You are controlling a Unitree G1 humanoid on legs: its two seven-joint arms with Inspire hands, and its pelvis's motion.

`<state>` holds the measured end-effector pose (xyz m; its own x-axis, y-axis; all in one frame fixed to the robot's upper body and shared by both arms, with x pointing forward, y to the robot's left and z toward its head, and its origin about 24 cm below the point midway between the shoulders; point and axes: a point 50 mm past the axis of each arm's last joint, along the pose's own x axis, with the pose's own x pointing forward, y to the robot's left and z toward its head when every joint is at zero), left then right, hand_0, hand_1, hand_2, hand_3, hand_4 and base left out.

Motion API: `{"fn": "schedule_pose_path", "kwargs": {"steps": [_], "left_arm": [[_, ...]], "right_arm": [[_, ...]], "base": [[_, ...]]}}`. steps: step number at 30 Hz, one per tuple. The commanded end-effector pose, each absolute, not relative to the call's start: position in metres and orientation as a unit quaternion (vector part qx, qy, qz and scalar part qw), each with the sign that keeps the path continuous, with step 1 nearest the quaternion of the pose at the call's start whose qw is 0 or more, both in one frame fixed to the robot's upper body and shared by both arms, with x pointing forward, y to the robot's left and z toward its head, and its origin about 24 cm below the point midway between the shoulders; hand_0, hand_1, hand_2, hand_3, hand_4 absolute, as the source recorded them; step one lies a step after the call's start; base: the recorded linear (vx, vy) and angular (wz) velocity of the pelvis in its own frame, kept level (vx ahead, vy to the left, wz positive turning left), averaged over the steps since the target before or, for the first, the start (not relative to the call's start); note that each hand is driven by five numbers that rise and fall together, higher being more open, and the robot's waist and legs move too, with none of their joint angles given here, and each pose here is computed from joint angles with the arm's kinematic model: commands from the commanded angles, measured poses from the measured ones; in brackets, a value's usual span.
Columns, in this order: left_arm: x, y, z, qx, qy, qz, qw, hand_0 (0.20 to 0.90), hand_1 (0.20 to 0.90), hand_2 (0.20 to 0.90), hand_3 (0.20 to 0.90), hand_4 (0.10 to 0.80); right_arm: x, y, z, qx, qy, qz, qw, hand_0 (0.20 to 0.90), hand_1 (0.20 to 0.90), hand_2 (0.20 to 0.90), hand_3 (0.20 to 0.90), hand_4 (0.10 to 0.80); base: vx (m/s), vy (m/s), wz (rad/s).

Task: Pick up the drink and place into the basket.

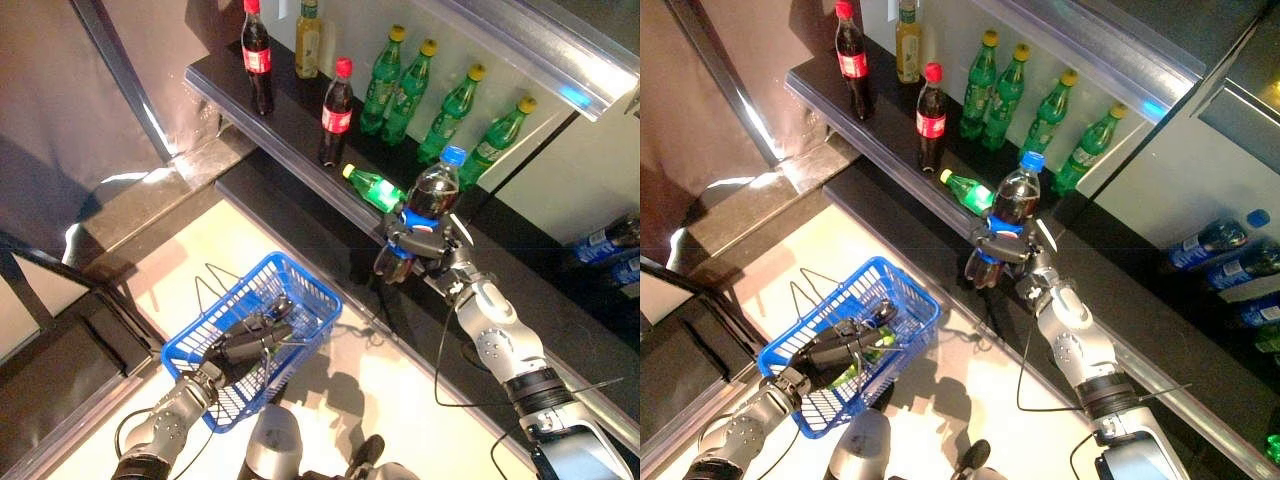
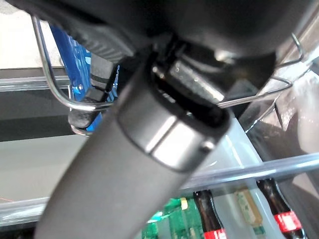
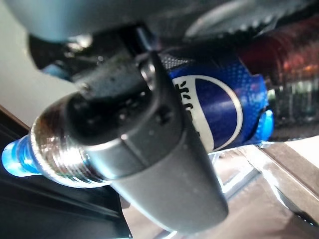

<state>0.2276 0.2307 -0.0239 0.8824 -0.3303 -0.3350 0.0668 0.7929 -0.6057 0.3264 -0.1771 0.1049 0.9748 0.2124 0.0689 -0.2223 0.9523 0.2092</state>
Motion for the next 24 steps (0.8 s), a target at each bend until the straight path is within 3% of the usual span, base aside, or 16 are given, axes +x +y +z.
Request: {"fn": "schedule_pose_path", "kwargs": {"steps": [1, 24], "left_arm": [[0.253, 0.184, 0.062, -0.337, -0.003, -0.338, 0.879, 0.300, 0.300, 0.300, 0.200, 0.100], [0.227, 0.134, 0.119, -0.322, -0.069, -0.526, 0.784, 0.300, 0.300, 0.300, 0.200, 0.100]], "right_arm": [[0.317, -0.153, 0.153, 0.099, -0.171, 0.184, 0.963, 0.300, 0.300, 0.300, 0.200, 0.100], [0.305, -0.111, 0.139, 0.029, -0.176, 0.227, 0.957, 0.300, 0.300, 0.300, 0.200, 0.100]], "base": [[0.000, 0.000, 0.00], [0.008, 0.000, 0.06]]}}
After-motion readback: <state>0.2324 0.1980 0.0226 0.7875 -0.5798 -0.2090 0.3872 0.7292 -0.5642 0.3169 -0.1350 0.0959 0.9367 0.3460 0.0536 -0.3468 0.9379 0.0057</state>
